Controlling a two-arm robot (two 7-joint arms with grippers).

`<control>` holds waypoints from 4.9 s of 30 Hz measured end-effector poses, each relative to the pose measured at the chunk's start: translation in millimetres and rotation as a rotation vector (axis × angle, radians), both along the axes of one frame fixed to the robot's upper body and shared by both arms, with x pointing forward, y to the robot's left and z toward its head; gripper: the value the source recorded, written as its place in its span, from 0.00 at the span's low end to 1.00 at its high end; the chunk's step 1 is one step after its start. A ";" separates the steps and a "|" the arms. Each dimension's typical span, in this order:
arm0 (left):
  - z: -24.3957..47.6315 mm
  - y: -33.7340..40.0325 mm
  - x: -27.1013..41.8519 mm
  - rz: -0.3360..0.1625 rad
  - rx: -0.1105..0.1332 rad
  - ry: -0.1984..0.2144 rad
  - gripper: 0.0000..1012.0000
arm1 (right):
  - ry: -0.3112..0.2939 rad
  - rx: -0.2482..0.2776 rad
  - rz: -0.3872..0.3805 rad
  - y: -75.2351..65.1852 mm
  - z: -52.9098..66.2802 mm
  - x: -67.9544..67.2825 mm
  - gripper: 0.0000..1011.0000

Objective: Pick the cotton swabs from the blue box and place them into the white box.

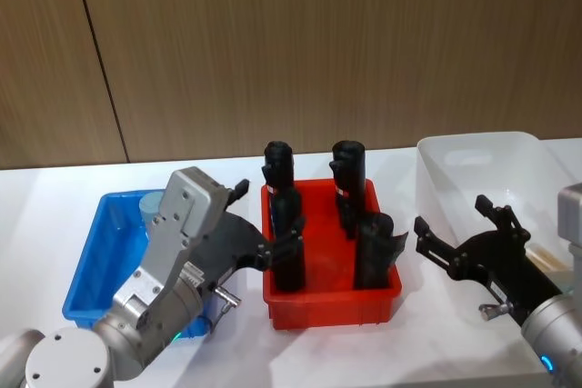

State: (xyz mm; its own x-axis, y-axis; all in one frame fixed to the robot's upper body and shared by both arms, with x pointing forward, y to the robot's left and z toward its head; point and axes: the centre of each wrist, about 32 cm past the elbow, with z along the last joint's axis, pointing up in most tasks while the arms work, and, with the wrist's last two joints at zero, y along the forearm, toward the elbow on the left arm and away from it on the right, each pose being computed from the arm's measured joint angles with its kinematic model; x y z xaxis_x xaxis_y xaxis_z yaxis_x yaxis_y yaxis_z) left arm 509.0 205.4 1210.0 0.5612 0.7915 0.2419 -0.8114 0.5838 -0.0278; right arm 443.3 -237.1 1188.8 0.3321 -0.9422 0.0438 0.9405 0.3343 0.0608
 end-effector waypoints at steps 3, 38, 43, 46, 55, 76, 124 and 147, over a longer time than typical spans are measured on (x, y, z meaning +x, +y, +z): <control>-1.2 -1.5 -3.4 0.033 -0.005 -0.010 0.99 | 0.000 0.000 0.000 0.0 0.0 0.0 0.99; -5.3 -7.1 -17.1 0.172 -0.029 -0.052 0.99 | 0.021 0.002 0.027 -0.7 -0.1 1.0 0.99; -5.2 -7.1 -17.0 0.172 -0.029 -0.052 0.99 | 0.045 -0.001 0.059 -1.7 -0.2 3.1 0.99; -5.3 -7.1 -17.0 0.172 -0.029 -0.052 0.99 | 0.066 -0.006 0.088 -2.3 -0.7 5.6 0.99; -5.5 -7.0 -17.0 0.173 -0.029 -0.051 0.99 | 0.125 -0.032 0.168 -1.8 -5.3 19.8 0.99; -5.6 -7.0 -17.0 0.173 -0.029 -0.051 0.99 | 0.178 -0.075 0.236 5.7 -15.2 65.9 0.99; -5.5 -7.0 -17.0 0.173 -0.029 -0.051 0.99 | 0.145 0.008 0.313 6.1 13.6 98.2 0.52; -5.6 -7.0 -17.0 0.173 -0.029 -0.051 0.99 | -0.070 -0.016 0.114 -32.6 85.3 91.8 0.52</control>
State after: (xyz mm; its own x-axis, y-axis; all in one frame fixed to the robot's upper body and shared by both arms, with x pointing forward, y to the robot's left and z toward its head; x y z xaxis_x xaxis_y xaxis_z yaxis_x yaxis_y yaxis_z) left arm 492.0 198.4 1204.4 0.4040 0.8820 0.2425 -0.8967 0.4343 -0.0860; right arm 535.1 -269.7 1274.0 0.4323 -0.8977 0.0853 0.8901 0.4400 0.1186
